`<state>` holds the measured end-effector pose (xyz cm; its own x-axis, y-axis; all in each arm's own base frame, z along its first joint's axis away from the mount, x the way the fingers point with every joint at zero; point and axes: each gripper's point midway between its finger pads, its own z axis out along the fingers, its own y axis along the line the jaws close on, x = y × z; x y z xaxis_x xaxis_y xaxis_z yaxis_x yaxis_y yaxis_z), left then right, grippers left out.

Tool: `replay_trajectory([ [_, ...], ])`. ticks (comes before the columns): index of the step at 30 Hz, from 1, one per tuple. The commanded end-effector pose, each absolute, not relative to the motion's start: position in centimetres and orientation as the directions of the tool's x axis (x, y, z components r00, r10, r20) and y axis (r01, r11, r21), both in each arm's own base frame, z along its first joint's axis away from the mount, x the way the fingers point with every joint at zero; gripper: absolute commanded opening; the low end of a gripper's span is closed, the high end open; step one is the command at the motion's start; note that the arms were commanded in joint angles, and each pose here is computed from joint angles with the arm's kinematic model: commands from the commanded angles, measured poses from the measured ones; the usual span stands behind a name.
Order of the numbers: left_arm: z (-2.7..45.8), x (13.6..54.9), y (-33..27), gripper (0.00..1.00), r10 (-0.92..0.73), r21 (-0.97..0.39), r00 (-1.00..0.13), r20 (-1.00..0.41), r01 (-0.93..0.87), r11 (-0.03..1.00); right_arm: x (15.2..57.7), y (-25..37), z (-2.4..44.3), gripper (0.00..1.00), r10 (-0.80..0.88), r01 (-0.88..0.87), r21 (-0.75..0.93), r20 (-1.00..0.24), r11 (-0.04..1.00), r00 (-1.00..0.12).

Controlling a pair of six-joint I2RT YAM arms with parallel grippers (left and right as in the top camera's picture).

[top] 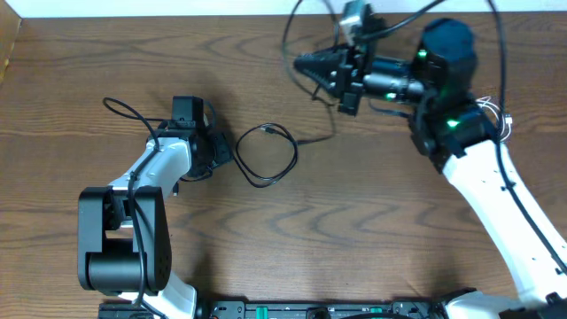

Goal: Untangle cables

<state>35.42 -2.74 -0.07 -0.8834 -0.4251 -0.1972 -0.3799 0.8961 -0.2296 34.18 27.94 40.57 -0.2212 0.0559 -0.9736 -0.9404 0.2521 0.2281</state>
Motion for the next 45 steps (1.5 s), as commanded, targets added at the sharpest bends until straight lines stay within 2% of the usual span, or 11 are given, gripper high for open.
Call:
replay_trajectory([
  [1,-5.2,30.6,-0.9,0.6,-0.449,-0.07,-0.892,-0.056,-0.445,0.893,34.0,26.4,42.7,0.01,0.081,-0.945,0.163,-0.986,0.284,-0.146],
  [13,-5.2,30.6,-0.9,0.61,-0.448,-0.071,-0.892,-0.058,-0.444,0.893,36.5,23.0,41.7,0.01,0.083,-0.893,0.214,-0.977,0.395,-0.197],
  [16,-5.2,30.8,-0.9,0.6,-0.448,-0.074,-0.892,-0.063,-0.444,0.893,38.7,21.3,41.0,0.01,0.096,-0.828,0.231,-0.973,0.512,-0.211],
  [22,-5.2,30.8,-0.9,0.61,-0.448,-0.074,-0.892,-0.063,-0.444,0.893,44.9,13.7,38.5,0.01,0.137,-0.469,0.23,-0.965,0.853,-0.224],
  [25,-5.2,30.8,-0.9,0.61,-0.448,-0.074,-0.892,-0.063,-0.444,0.893,46.9,8.2,36.8,0.01,0.154,-0.202,0.202,-0.961,0.958,-0.23],
  [27,-5.2,30.8,-0.9,0.61,-0.448,-0.074,-0.892,-0.063,-0.444,0.893,47.6,4.9,35.3,0.01,0.158,-0.046,0.175,-0.955,0.983,-0.251],
  [31,-5.2,30.8,-0.9,0.61,-0.448,-0.074,-0.892,-0.063,-0.444,0.893,47.5,-1.2,31.4,0.01,0.165,0.205,0.098,-0.926,0.974,-0.339],
  [36,-5.2,30.8,-0.9,0.61,-0.448,-0.074,-0.892,-0.063,-0.444,0.893,46.6,-7.3,26.7,0.01,0.202,0.383,0.013,-0.866,0.924,-0.457],
  [39,-5.2,30.8,-0.9,0.61,-0.448,-0.074,-0.892,-0.063,-0.444,0.893,45.0,-10.2,23.7,0.01,0.348,0.504,0.068,-0.801,0.861,-0.487],
  [41,-5.2,30.8,-0.9,0.61,-0.448,-0.074,-0.892,-0.063,-0.444,0.893,43.4,-12.3,21.7,0.01,0.486,0.611,0.128,-0.738,0.781,-0.467],
  [45,-5.2,30.8,-0.9,0.61,-0.448,-0.074,-0.892,-0.063,-0.444,0.893,40.6,-15.2,18.8,0.01,0.648,0.743,0.167,-0.634,0.648,-0.423],
])
